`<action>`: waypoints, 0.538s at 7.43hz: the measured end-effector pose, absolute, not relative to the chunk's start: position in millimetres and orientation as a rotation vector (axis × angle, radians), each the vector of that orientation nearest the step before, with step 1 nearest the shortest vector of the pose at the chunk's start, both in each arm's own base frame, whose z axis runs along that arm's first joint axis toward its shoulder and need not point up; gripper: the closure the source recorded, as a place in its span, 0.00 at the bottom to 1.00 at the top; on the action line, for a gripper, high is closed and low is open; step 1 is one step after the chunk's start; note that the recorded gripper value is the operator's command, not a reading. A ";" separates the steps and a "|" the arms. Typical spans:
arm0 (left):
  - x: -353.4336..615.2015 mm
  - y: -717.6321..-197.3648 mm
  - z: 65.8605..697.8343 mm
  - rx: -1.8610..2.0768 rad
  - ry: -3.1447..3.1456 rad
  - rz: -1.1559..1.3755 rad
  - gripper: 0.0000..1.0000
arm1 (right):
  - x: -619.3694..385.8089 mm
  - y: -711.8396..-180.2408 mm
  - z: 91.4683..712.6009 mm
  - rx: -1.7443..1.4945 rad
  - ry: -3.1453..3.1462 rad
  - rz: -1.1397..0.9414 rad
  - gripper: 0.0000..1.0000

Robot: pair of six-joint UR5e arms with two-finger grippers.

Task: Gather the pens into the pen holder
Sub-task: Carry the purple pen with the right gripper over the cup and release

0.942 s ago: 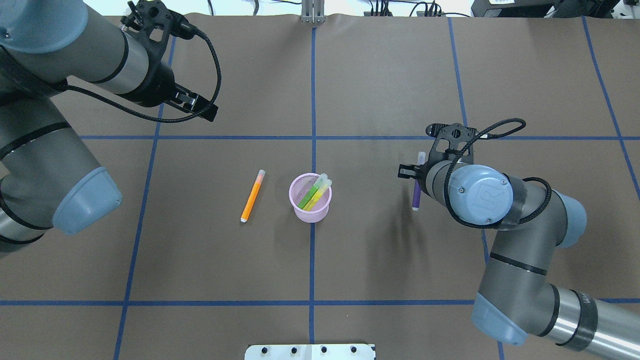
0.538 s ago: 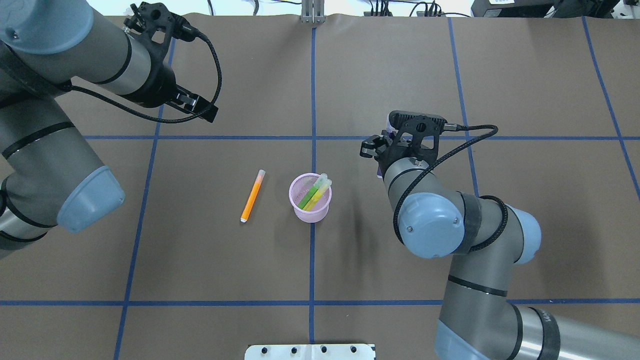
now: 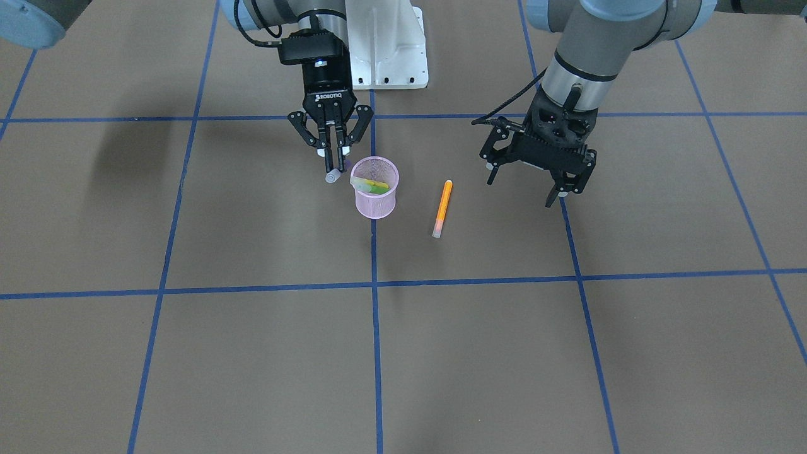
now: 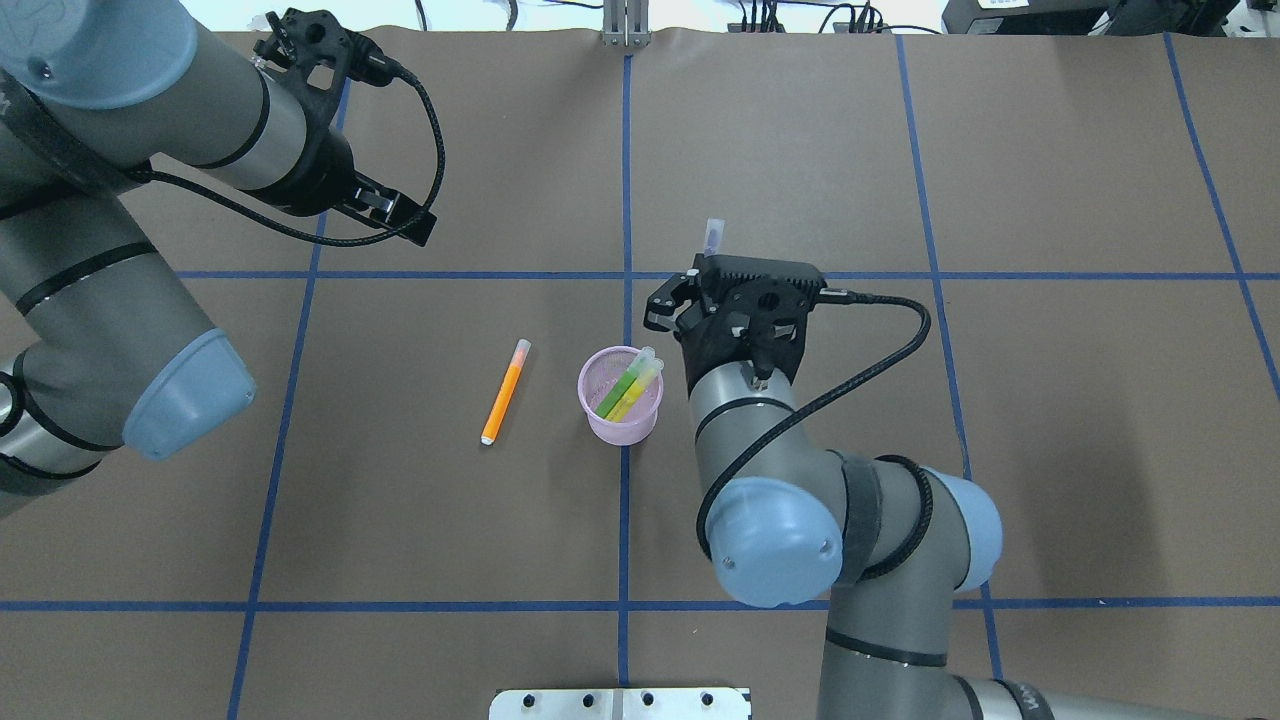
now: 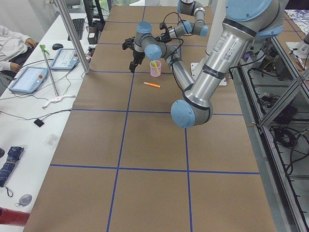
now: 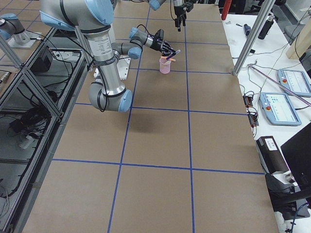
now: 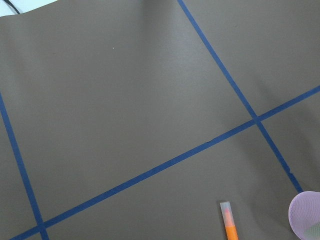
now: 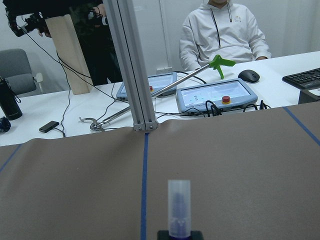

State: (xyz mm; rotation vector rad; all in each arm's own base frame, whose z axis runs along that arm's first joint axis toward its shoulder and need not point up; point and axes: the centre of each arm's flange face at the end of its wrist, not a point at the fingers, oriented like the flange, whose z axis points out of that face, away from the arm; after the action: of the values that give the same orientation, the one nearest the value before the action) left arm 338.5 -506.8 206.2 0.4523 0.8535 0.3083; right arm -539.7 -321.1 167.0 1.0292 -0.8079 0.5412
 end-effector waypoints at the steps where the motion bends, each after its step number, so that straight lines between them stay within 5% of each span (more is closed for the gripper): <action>1: 338.7 -507.0 206.5 0.451 0.853 0.307 0.01 | -557.4 -314.2 166.2 1.044 -0.801 0.549 1.00; 3: 338.8 -507.1 206.7 0.450 0.853 0.307 0.01 | -577.6 -310.6 165.7 1.054 -0.787 0.548 0.01; 4: 338.9 -507.3 206.9 0.450 0.853 0.306 0.01 | -580.5 -310.5 165.3 1.056 -0.784 0.547 0.00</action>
State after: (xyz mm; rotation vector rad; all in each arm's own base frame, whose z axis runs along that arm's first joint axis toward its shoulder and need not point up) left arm 338.9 -507.3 206.9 0.4503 0.8530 0.3064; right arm -580.5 -310.5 165.3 1.0556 -0.7837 0.5465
